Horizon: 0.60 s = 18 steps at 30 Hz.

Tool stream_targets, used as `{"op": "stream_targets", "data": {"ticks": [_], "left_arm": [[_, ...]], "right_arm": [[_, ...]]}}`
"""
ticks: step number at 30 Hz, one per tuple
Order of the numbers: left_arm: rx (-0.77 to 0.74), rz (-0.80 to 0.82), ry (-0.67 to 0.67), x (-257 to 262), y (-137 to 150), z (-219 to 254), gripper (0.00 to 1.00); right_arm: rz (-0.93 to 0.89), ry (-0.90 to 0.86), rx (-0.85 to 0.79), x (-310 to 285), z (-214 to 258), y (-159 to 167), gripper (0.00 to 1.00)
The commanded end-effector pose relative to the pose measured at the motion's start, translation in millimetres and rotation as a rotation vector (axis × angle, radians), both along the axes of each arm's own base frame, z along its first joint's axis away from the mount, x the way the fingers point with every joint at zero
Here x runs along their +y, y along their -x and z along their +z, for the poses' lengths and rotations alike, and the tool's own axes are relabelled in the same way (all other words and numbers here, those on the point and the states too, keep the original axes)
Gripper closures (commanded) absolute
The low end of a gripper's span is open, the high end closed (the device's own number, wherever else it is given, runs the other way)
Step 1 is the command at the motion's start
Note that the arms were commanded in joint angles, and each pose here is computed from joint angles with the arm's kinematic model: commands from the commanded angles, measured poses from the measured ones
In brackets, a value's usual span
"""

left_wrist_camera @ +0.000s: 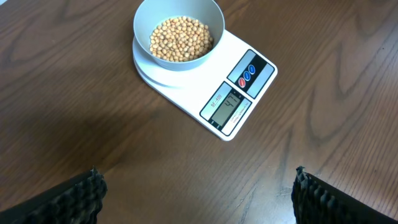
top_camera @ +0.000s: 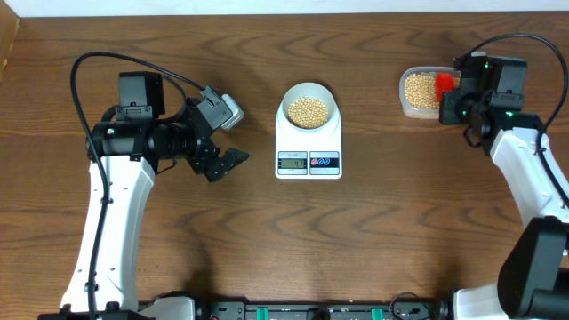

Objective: Scoop item into bowl and weigh 50g on scale
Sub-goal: 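Dip the red scoop into the soybeans and scoop with the right gripper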

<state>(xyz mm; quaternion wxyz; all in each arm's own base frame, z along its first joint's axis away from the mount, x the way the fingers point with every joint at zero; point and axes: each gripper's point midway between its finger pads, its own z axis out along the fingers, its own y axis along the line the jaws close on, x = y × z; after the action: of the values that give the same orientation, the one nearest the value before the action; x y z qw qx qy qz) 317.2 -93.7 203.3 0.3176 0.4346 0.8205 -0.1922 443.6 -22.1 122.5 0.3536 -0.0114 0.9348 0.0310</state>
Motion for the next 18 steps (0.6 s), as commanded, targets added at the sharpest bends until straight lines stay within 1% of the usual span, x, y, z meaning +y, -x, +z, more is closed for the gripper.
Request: {"op": "stream_targets", "data": {"ticks": [1,7,13,18], "left_arm": [[-0.035,-0.017,0.004,-1.5,-1.0,9.9,0.02],[-0.036,-0.017,0.004,-1.5,-1.1,10.0,0.02],[-0.035,-0.017,0.004,-1.5,-1.0,9.9,0.02],[-0.036,-0.017,0.004,-1.5,-1.1,10.0,0.02]], "right_arm": [[-0.043,-0.139,0.05,11.3,-17.7,-0.6,0.99],[-0.09,-0.263,0.102,20.9,-34.5,-1.1,0.99],[-0.133,-0.358,0.096,11.9,-29.5,-1.9,0.99],[-0.131,-0.487,0.048,-2.3,-15.3,-6.2,0.99]]}}
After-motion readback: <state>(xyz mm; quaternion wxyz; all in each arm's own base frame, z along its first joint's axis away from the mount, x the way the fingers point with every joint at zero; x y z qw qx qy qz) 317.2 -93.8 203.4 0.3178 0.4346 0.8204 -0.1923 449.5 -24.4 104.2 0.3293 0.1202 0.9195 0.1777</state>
